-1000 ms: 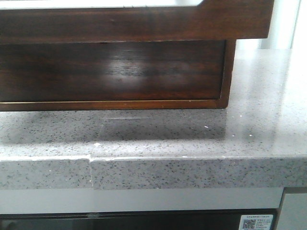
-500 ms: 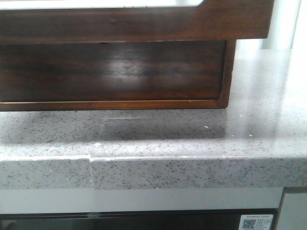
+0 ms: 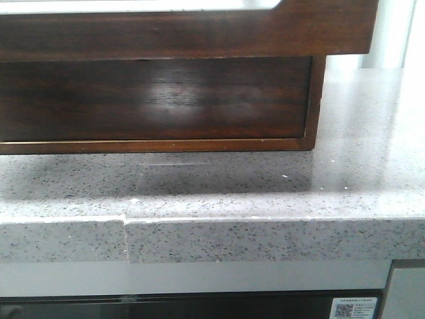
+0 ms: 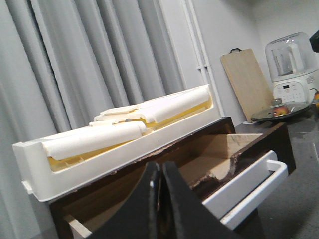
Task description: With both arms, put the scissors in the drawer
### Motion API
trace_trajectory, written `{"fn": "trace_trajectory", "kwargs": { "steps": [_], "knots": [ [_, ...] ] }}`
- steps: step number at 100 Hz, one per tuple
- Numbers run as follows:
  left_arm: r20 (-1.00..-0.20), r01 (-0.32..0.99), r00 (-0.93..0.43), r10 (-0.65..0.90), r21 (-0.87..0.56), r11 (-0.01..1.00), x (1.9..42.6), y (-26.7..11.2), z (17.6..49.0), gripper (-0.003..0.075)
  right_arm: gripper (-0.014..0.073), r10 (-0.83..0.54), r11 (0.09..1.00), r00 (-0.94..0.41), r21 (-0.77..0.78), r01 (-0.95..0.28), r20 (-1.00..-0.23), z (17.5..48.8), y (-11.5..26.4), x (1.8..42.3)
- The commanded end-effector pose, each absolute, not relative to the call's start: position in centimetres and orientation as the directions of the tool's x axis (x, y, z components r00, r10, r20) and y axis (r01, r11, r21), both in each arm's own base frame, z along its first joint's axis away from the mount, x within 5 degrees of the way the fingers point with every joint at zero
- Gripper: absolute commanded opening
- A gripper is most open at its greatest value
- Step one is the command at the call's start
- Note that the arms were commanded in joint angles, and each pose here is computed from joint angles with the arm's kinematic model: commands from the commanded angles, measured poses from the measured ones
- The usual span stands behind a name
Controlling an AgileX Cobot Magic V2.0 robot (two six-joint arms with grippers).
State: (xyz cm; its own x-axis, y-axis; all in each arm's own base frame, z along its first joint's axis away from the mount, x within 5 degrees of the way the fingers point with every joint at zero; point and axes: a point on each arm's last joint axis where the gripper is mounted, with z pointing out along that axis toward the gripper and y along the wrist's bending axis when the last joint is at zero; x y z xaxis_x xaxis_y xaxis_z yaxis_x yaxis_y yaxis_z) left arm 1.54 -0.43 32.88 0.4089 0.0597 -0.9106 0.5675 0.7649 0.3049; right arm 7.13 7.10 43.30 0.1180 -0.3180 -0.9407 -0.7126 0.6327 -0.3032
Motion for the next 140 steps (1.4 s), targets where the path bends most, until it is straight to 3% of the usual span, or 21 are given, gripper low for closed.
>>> {"fn": "trace_trajectory", "kwargs": {
  "steps": [1,31,58,86,140],
  "knots": [
    [-0.902,0.61,0.43,-0.034,0.262,0.748,1.4,-0.9,32.9,-0.0022,-0.0057,-0.243,0.669,0.174,-0.295,-0.683,-0.954,43.0,6.2,6.2],
    [-0.97,0.703,0.234,-0.061,0.126,0.7,2.7,-2.7,27.8,-0.0022,-0.0057,-0.2,0.706,0.206,-0.287,-0.647,-0.958,35.6,4.5,4.6],
    [-0.982,0.711,0.185,-0.023,0.117,0.694,3.1,-3.2,26.0,-0.0022,-0.0062,-0.228,0.693,0.074,-0.215,-0.688,-0.971,29.3,5.0,5.1],
    [-0.983,0.711,0.182,-0.02,0.117,0.694,3.1,-3.2,25.9,-0.0022,-0.0062,-0.267,0.68,0.028,-0.209,-0.702,-0.963,27.7,5.2,5.2],
    [-0.986,0.707,0.165,-0.004,0.115,0.697,3.3,-3.3,25.1,-0.0022,-0.0062,-0.27,0.678,0.025,-0.209,-0.704,-0.962,27.6,5.2,5.2]
  ]
}}
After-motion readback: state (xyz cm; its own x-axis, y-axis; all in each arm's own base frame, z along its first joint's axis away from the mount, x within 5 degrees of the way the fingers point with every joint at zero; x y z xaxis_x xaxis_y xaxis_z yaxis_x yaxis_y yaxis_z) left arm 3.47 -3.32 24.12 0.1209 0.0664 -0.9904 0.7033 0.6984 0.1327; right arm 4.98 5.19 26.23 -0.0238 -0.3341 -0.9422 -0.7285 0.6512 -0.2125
